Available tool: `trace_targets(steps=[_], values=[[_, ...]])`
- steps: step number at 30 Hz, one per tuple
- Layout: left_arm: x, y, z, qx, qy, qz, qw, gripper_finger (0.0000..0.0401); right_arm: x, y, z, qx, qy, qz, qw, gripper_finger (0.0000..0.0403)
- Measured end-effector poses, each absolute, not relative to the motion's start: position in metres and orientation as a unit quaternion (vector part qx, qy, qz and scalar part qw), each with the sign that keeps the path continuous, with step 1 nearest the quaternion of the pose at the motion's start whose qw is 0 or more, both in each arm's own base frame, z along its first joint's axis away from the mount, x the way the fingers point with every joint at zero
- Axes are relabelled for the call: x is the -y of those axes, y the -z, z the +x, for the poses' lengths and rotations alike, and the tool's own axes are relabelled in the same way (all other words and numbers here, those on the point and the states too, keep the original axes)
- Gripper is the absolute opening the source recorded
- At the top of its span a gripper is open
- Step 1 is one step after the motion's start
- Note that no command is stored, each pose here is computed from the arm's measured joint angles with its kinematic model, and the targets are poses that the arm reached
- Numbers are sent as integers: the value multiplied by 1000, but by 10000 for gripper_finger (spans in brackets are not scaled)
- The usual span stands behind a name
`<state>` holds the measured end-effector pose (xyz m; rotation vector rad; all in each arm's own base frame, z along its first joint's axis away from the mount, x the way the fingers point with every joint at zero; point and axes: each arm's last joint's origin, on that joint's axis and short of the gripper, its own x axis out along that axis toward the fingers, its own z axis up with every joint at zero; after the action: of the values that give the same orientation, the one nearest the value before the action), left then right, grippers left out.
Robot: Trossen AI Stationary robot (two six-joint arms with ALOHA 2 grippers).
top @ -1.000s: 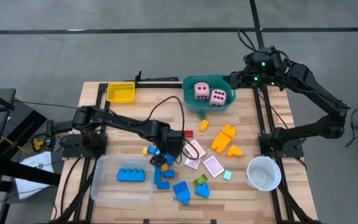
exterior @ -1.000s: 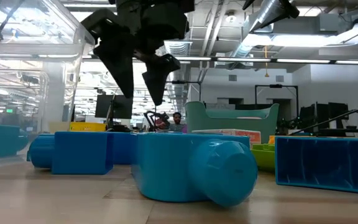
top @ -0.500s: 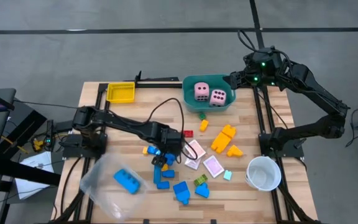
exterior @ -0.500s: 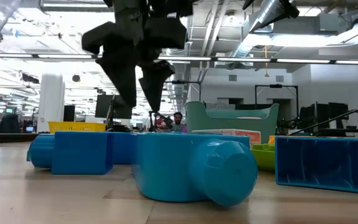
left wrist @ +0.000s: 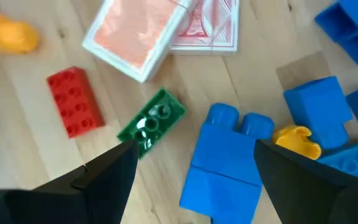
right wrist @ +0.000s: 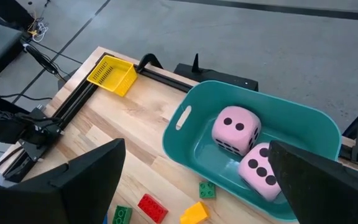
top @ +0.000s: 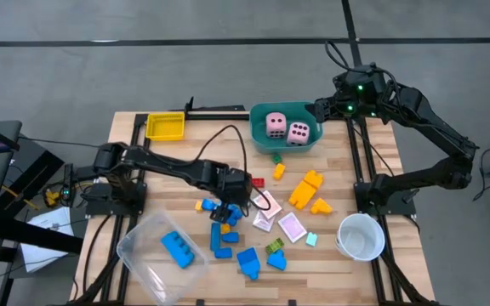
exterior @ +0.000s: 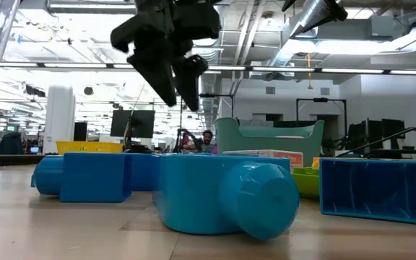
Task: Pick & Place Toys
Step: Put the blue game pieces into the transparent bin
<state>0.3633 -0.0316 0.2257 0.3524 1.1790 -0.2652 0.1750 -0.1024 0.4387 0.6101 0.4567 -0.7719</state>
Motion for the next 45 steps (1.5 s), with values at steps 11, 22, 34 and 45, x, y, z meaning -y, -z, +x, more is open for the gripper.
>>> trace_targets(steps=[11,22,34,45], values=[[34,-180,376,-595,158,160,771,351,102,-437,174,-230,369,288,853,386],[35,-175,369,-618,183,141,752,342,102,-437,173,-233,368,283,854,386],[45,-146,356,-623,203,191,730,341,102,-435,173,-242,369,280,853,386],[32,-154,354,-619,128,195,750,282,101,-435,172,-247,370,281,851,386]])
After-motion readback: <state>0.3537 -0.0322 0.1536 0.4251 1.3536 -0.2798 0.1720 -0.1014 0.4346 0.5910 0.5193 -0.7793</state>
